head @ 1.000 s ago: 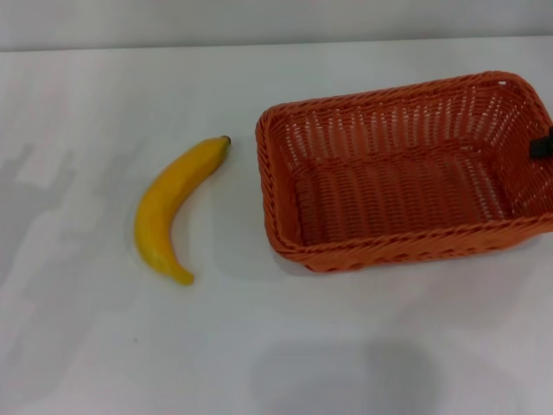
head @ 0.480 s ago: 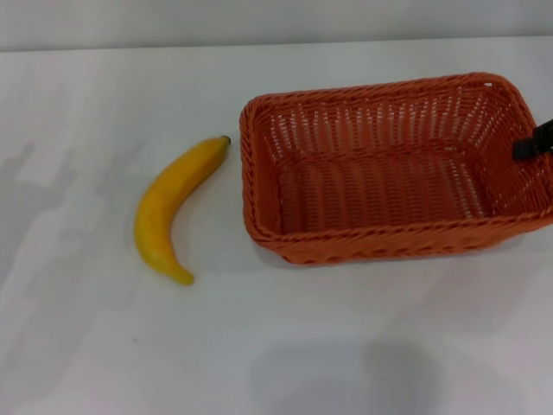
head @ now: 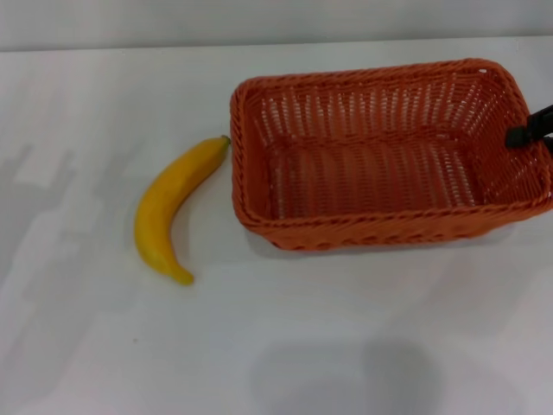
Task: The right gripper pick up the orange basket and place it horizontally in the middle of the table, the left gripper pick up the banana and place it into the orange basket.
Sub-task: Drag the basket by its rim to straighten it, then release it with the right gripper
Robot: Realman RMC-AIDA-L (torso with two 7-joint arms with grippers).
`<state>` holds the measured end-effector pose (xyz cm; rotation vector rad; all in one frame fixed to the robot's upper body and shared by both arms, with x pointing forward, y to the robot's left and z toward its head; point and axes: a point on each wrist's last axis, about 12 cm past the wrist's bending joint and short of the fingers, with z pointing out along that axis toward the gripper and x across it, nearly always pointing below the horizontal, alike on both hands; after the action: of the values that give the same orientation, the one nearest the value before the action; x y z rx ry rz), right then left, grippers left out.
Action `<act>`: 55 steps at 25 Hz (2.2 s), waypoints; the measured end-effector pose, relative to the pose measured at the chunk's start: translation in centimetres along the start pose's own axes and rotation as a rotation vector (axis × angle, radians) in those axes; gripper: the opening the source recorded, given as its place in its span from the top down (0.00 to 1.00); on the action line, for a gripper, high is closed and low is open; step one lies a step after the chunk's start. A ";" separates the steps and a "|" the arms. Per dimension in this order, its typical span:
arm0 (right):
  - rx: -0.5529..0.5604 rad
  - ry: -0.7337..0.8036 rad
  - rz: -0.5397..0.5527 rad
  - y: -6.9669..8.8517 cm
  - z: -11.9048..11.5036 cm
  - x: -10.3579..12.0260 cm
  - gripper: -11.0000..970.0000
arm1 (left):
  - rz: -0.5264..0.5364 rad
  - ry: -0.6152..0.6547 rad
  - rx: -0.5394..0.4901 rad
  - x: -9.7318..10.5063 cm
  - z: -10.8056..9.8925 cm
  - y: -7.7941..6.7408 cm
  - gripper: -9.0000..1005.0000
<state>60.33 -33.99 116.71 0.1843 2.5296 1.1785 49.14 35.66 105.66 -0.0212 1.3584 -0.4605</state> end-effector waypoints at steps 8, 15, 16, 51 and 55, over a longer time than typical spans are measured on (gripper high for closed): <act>-0.014 0.021 0.007 0.0 0.4 0.2 0.82 | 0.002 -0.001 0.000 0.0 0.0 0.0 0.29; -0.033 0.017 -0.036 0.1 0.4 0.2 0.82 | 0.003 -0.003 0.001 0.0 0.1 0.0 0.29; -0.036 0.020 -0.043 0.1 0.4 0.2 0.82 | 0.003 -0.003 0.001 0.0 0.1 0.0 0.29; 0.018 0.083 -0.133 0.2 1.8 0.3 0.78 | 0.031 -0.002 0.002 0.0 0.1 0.0 0.29; 0.030 0.073 -0.146 0.1 1.4 0.0 0.72 | 0.029 0.001 -0.001 0.1 0.0 -0.1 0.29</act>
<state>60.81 -32.88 115.94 -0.0365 2.5748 1.1094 49.12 35.59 105.60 -0.0017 1.3581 -0.4354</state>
